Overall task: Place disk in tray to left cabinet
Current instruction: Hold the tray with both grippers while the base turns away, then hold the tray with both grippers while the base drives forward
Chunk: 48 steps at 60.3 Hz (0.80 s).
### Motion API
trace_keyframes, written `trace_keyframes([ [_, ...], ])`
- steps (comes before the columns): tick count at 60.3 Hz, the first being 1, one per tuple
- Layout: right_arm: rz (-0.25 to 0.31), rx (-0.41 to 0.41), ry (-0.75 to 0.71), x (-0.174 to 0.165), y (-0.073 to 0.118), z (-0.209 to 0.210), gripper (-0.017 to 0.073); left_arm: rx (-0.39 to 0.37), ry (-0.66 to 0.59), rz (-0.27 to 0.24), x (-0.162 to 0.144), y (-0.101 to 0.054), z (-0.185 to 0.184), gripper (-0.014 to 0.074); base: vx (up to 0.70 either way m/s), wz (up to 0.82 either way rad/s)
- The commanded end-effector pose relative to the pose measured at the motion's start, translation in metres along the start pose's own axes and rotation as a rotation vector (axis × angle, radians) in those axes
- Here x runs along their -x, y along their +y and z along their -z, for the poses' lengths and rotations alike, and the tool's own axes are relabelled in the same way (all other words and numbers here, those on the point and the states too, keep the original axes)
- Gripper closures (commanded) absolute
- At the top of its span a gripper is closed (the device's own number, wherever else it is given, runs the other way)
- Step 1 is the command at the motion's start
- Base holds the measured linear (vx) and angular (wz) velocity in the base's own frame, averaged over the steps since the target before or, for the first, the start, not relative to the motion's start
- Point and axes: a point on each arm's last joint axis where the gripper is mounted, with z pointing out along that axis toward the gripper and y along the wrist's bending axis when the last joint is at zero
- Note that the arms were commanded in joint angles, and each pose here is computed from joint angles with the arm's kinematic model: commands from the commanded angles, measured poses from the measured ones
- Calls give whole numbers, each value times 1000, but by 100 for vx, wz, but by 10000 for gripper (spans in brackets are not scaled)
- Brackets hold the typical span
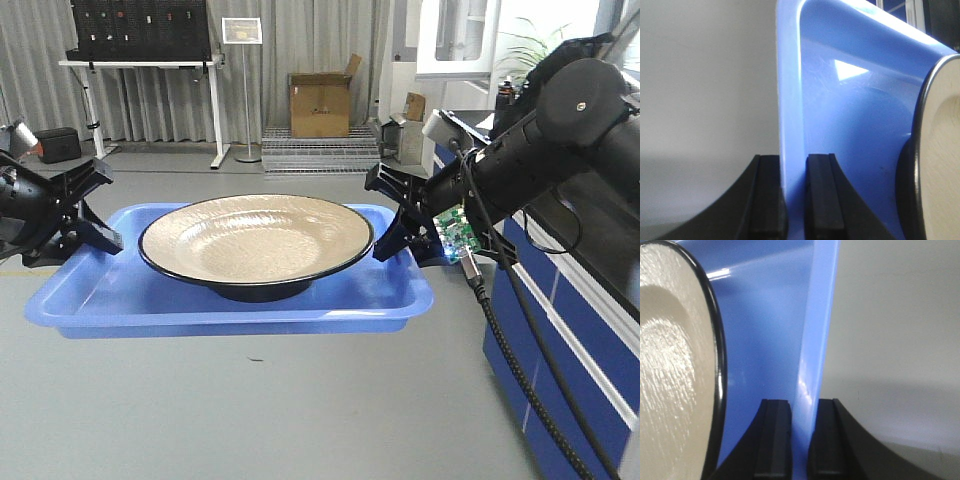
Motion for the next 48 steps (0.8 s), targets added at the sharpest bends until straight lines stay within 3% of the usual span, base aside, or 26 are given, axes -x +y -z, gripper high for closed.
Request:
trace_keyframes([
  [1,34,189,-41,-10,36,37,561,-201,-48,-19,-9,-42,32,596,52,7],
  [48,34,189,-41,-10,36,37,561,-195,-49,-21,-8,-42,32,596,56,4],
])
